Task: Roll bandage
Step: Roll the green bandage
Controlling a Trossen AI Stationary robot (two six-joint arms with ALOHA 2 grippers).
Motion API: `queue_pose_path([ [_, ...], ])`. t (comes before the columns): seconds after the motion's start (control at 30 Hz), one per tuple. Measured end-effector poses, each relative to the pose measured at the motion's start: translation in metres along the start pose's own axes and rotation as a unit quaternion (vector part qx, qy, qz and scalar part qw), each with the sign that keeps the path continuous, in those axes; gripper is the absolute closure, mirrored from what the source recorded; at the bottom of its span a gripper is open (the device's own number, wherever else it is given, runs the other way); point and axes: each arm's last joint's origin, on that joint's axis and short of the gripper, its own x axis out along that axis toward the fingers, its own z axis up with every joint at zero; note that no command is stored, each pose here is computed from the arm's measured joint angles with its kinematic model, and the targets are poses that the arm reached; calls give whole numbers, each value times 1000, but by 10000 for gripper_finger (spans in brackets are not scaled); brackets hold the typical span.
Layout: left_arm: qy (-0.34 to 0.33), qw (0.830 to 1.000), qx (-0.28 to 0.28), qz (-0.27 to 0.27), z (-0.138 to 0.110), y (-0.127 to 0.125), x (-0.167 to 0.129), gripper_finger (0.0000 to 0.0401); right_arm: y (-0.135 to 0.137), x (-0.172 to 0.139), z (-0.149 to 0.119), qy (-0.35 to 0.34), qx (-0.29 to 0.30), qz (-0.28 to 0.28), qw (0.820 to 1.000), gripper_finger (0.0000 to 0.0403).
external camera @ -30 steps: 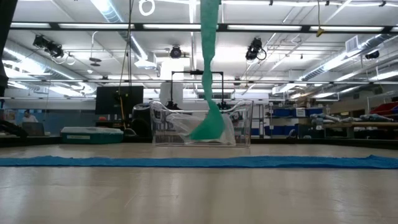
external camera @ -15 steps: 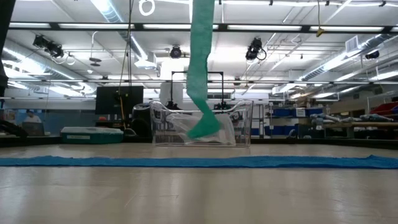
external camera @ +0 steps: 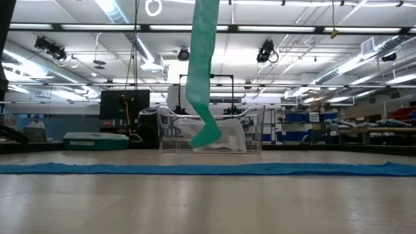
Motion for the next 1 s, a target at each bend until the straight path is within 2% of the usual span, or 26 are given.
queue_pose_path([
  [0.13, 9, 1000, -3, -30, -1, -2, 0, 247, -3, -2, 3, -5, 0, -7, 1000, 403],
  [0.3, 21, 995, -12, -93, 1, -6, -11, 243, -8, -6, 6, -2, 3, -11, 1000, 403],
  [0.4, 8, 996, -5, -83, 5, -8, -22, 243, -11, -7, 7, 3, 7, -17, 1000, 403],
  [0.63, -32, 999, 37, 1, 10, -11, -38, 243, -12, -8, 7, 9, 9, -15, 1000, 403],
  [0.8, -36, 998, 50, 15, 10, -10, -36, 243, -16, -5, 6, 16, 13, -19, 1000, 403],
  [1.0, -35, 998, 55, 7, 10, -10, -33, 243, -23, 0, 6, -2, 5, -54, 999, 403],
])
